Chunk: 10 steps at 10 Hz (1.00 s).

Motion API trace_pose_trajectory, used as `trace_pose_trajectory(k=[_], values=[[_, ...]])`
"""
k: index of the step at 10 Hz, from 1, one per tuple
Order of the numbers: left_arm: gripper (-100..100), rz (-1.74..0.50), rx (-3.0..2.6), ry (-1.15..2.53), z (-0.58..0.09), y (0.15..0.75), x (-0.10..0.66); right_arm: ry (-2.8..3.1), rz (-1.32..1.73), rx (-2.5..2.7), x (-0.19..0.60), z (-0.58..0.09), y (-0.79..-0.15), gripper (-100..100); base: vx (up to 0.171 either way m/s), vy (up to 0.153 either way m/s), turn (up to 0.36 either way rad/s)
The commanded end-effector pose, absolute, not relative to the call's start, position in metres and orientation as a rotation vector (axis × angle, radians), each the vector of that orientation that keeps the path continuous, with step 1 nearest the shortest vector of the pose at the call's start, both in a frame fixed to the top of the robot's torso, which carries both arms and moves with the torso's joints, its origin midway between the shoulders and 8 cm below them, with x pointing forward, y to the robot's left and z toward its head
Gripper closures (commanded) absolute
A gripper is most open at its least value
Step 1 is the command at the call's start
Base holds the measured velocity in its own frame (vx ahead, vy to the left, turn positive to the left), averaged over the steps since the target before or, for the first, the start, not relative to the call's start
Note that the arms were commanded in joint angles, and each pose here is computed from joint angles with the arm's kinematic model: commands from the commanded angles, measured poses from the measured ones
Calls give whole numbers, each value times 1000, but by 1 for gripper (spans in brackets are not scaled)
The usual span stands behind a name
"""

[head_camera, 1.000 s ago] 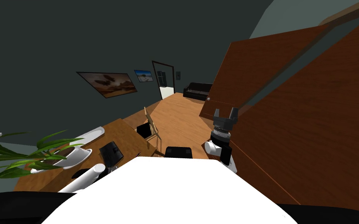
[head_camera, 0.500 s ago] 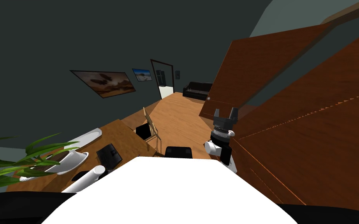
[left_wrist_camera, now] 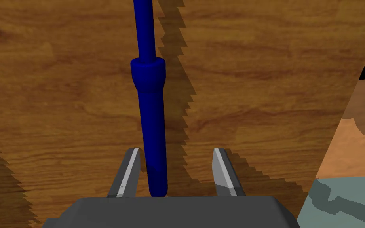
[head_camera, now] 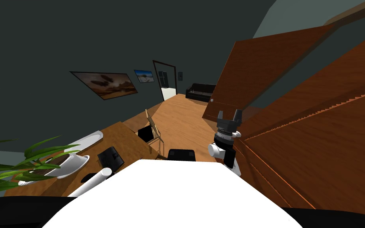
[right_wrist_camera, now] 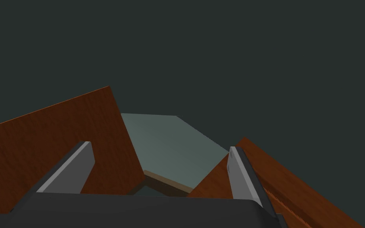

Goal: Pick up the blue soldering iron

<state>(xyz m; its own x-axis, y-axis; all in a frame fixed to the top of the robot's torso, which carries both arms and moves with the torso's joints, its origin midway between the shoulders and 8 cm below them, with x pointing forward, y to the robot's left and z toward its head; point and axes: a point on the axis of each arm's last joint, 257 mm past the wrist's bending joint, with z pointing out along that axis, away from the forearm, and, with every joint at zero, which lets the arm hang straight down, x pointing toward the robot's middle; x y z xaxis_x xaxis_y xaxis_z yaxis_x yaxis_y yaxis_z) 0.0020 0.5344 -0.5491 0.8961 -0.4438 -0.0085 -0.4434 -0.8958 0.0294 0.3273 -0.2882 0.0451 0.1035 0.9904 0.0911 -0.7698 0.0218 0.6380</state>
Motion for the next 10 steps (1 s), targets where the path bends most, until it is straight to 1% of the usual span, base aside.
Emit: trace_pose_trajectory(k=[1,4,5,6,8,9,10], values=[[100,-23,3033,-710,-549,534,2,439,1433,630,327,45,-288,0,0,0,0],[100,-23,3033,-709,-549,534,2,439,1433,630,327,45,-288,0,0,0,0],[0,-23,3033,-709,-549,534,2,439,1433,630,327,45,-288,0,0,0,0],[100,-22,3037,-708,-538,543,1,439,1433,630,327,45,-288,0,6,3,28],[100,-21,3040,-707,-523,553,-1,439,1433,630,327,45,-288,0,5,-3,13],[100,-21,3041,-707,-528,549,1,439,1433,630,327,45,-288,0,0,0,0],[0,-22,3040,-707,-527,550,0,439,1433,630,327,45,-288,0,0,0,0]])
